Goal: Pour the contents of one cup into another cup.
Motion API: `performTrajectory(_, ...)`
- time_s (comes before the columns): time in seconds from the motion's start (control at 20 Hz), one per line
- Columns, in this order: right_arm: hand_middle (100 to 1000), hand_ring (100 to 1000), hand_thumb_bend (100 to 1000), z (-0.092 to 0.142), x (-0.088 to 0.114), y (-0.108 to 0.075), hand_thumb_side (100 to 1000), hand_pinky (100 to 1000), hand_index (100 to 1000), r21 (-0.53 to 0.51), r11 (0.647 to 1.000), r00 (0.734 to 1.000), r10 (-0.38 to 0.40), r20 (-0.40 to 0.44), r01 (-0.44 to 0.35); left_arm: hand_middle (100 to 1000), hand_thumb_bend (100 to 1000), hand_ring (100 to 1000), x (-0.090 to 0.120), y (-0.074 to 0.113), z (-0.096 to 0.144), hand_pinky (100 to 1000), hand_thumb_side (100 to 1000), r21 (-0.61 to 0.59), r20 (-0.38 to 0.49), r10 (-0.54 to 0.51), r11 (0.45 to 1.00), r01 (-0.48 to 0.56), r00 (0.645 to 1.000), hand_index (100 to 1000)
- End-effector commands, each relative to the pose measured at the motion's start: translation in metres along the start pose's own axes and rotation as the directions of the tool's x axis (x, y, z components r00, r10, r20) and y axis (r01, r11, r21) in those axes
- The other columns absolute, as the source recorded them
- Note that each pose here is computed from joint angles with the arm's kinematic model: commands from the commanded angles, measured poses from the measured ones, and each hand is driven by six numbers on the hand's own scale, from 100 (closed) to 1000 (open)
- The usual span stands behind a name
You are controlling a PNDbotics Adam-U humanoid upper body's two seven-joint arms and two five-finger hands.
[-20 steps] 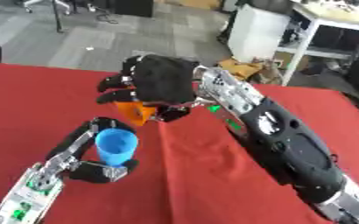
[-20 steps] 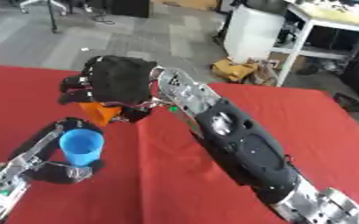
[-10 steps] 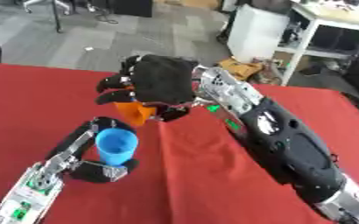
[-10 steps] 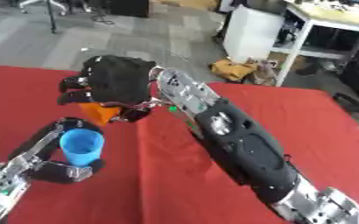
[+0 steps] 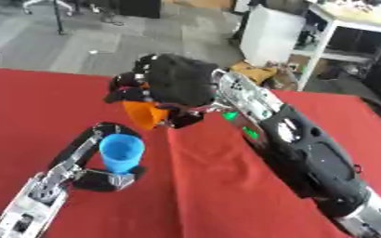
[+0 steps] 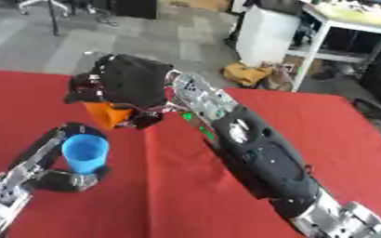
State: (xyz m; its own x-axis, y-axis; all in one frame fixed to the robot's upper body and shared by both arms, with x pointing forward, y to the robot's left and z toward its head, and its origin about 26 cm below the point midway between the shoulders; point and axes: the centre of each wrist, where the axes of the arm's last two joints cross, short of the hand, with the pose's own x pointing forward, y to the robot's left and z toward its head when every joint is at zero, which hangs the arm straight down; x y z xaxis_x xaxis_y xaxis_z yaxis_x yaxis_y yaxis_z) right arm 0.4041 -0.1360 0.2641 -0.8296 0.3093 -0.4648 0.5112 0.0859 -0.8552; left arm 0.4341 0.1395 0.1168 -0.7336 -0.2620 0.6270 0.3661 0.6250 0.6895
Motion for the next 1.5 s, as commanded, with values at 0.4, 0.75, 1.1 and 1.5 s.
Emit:
performTrajectory(0.4,699,427,276,0.035,0.007,-0.053,100,507,846,-0.234,0.925,0.945,-0.321,-0.065,0.298,676,1000,647,-0.033,0.019,0.034,538,100,0.106,-0.066,-0.194,0.974,0.2,0.979,785)
performTrajectory(0.75,658,387,257,0.075,0.002,-0.06,100,469,829,-0.344,0.825,0.84,-0.521,-0.151,0.449,720,1000,694,-0.029,0.032,0.037,587,100,0.168,-0.045,-0.177,0.969,0.182,0.983,788)
performTrajectory(1.1,624,365,249,0.121,-0.021,-0.032,100,442,816,-0.498,0.64,0.602,-0.754,-0.262,0.585,741,990,722,-0.025,0.027,0.036,614,100,0.126,-0.026,-0.178,0.976,0.18,0.984,793)
performTrajectory(1.5,613,372,265,0.129,-0.034,0.056,100,447,801,-0.57,0.504,0.353,-0.863,-0.362,0.649,771,998,756,-0.029,0.005,0.033,656,100,0.092,-0.005,-0.216,0.972,0.215,0.976,802)
